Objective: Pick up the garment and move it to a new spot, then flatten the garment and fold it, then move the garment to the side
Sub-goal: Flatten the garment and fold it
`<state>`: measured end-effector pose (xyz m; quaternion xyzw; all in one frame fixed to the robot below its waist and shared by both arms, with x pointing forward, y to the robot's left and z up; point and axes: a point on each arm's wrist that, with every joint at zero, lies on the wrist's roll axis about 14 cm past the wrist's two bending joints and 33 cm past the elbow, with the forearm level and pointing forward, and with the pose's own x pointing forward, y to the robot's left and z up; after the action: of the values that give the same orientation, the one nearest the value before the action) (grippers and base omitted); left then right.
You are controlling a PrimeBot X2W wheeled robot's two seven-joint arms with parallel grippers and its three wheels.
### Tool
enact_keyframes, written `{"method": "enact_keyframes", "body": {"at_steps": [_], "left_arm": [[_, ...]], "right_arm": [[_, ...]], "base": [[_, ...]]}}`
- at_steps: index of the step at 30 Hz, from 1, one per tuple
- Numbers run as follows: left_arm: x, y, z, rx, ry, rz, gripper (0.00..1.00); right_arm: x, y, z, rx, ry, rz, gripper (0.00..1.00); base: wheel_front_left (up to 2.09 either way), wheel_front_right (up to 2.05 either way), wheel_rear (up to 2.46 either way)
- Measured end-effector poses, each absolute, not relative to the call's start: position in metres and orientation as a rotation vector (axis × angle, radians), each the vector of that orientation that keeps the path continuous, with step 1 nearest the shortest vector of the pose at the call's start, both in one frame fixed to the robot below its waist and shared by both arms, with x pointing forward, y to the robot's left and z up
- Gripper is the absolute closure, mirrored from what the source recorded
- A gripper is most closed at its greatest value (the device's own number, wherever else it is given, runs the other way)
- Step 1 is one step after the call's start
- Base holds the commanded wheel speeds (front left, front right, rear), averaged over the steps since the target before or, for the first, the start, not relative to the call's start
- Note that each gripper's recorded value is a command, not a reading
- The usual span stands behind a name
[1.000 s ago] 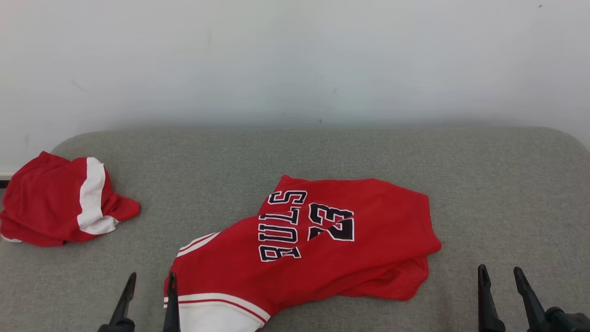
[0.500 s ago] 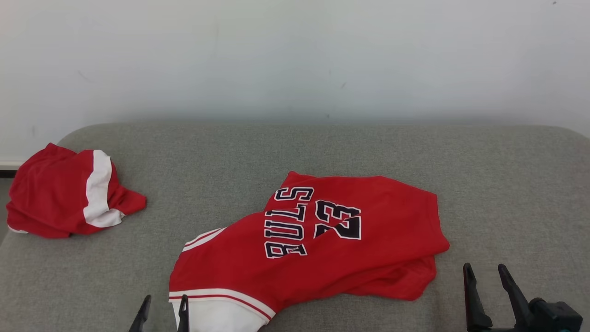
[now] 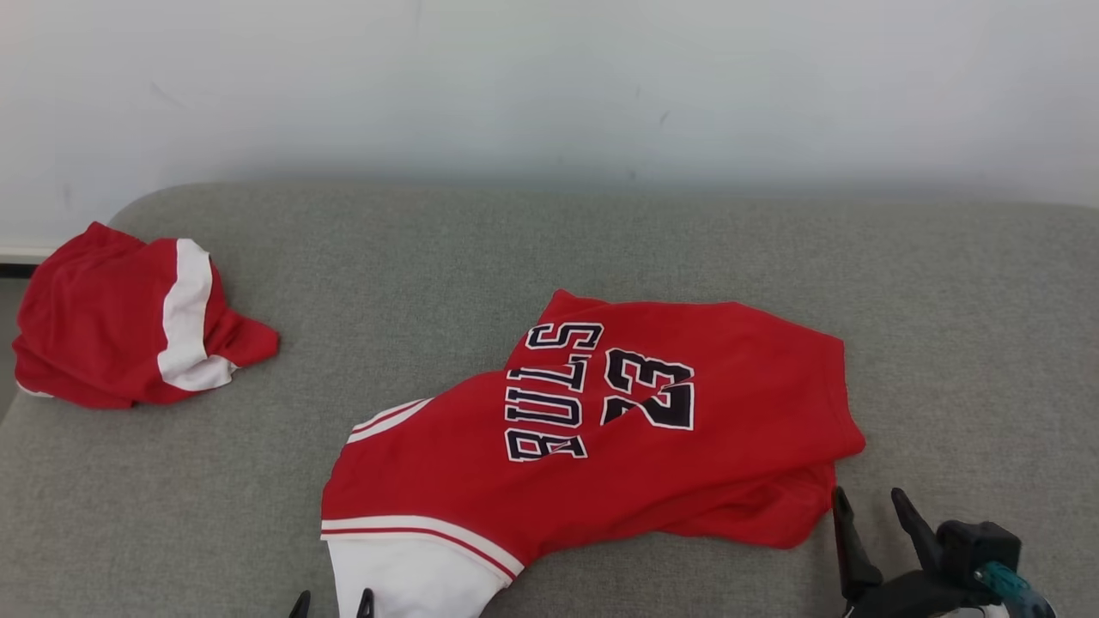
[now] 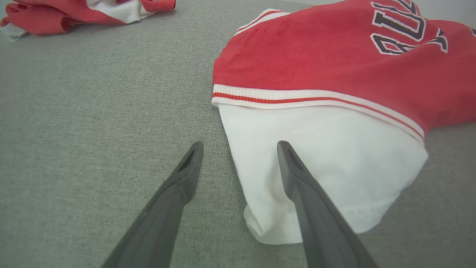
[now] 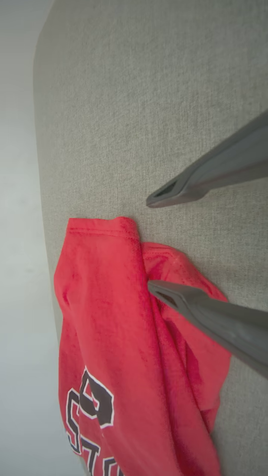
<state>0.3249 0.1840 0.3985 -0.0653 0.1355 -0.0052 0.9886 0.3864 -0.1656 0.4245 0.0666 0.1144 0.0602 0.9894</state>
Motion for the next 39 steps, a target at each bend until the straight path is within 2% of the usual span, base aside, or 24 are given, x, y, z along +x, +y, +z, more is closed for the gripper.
{"method": "enact_keyframes", "body": {"at_steps": [19,21,22,23,24,25,33,39], "left_arm": [[0.320,0.168,0.365,-0.207,0.402,-0.038,0.00],[0.319,0.163,0.361,-0.216,0.419,-0.050,0.28],[0.319,0.161,0.361,-0.222,0.422,-0.053,0.47],[0.320,0.157,0.360,-0.226,0.431,-0.067,0.77],[0.320,0.155,0.360,-0.228,0.433,-0.071,0.98],[0.320,0.153,0.360,-0.231,0.434,-0.076,1.00],[0.326,0.146,0.371,-0.265,0.395,-0.094,1.00],[0.354,0.137,0.422,-0.283,0.216,-0.140,1.00]], "right_arm": [[0.396,-0.143,0.379,0.134,0.396,0.157,0.00],[0.399,-0.141,0.380,0.137,0.399,0.158,0.00],[0.400,-0.140,0.379,0.143,0.403,0.155,0.02],[0.402,-0.140,0.378,0.152,0.412,0.148,1.00],[0.402,-0.140,0.378,0.161,0.414,0.144,1.00],[0.403,-0.139,0.377,0.162,0.419,0.144,1.00],[0.406,-0.139,0.389,0.185,0.376,0.145,1.00],[0.409,-0.154,0.417,0.163,0.261,0.151,1.00]], "base": [[0.00,0.00,0.00],[0.00,0.00,0.00],[0.00,0.00,0.00],[0.00,0.00,0.00],[0.00,0.00,0.00],[0.00,0.00,0.00],[0.00,0.00,0.00],[0.00,0.00,0.00]]}}
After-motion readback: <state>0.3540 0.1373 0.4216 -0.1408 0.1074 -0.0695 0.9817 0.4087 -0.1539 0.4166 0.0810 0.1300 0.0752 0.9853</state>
